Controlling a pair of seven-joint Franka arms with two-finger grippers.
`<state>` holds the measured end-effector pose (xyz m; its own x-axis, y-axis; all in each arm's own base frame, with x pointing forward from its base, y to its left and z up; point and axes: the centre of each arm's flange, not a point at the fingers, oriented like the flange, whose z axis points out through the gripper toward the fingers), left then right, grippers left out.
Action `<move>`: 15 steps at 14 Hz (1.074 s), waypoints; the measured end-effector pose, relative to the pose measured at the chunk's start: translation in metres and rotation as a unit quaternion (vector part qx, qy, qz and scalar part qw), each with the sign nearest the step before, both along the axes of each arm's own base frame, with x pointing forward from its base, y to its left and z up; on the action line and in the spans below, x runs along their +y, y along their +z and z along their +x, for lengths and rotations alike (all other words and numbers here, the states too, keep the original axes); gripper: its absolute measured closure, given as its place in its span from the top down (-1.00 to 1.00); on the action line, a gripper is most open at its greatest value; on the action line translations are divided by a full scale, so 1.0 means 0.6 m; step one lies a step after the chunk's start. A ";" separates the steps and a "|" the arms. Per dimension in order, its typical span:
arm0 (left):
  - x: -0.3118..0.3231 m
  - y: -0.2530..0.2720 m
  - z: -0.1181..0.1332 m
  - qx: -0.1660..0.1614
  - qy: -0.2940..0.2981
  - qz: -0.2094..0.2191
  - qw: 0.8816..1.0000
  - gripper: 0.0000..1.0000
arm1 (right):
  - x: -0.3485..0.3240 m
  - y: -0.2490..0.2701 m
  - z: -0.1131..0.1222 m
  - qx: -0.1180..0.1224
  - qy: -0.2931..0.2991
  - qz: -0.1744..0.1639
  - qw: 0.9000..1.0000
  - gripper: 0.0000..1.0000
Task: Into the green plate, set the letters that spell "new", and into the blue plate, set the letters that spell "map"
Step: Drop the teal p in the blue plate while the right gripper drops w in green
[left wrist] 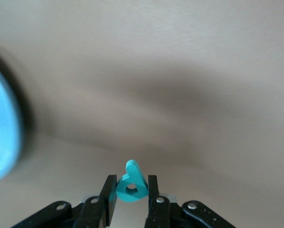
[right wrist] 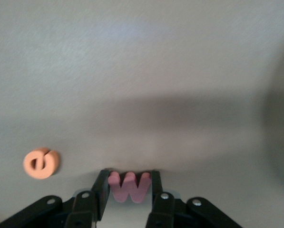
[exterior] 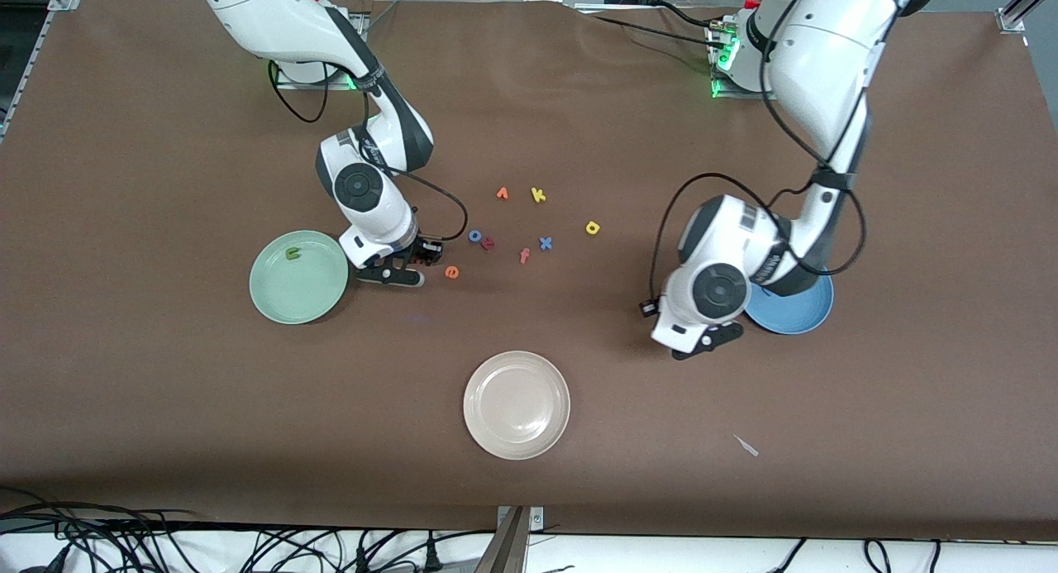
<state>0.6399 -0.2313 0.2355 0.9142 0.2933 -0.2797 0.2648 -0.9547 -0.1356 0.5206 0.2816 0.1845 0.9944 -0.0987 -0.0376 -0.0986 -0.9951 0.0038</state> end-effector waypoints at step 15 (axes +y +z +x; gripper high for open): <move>0.300 -0.033 0.021 0.088 -0.255 -0.101 0.958 0.29 | -0.317 0.096 0.087 0.040 0.165 -0.051 0.984 -0.16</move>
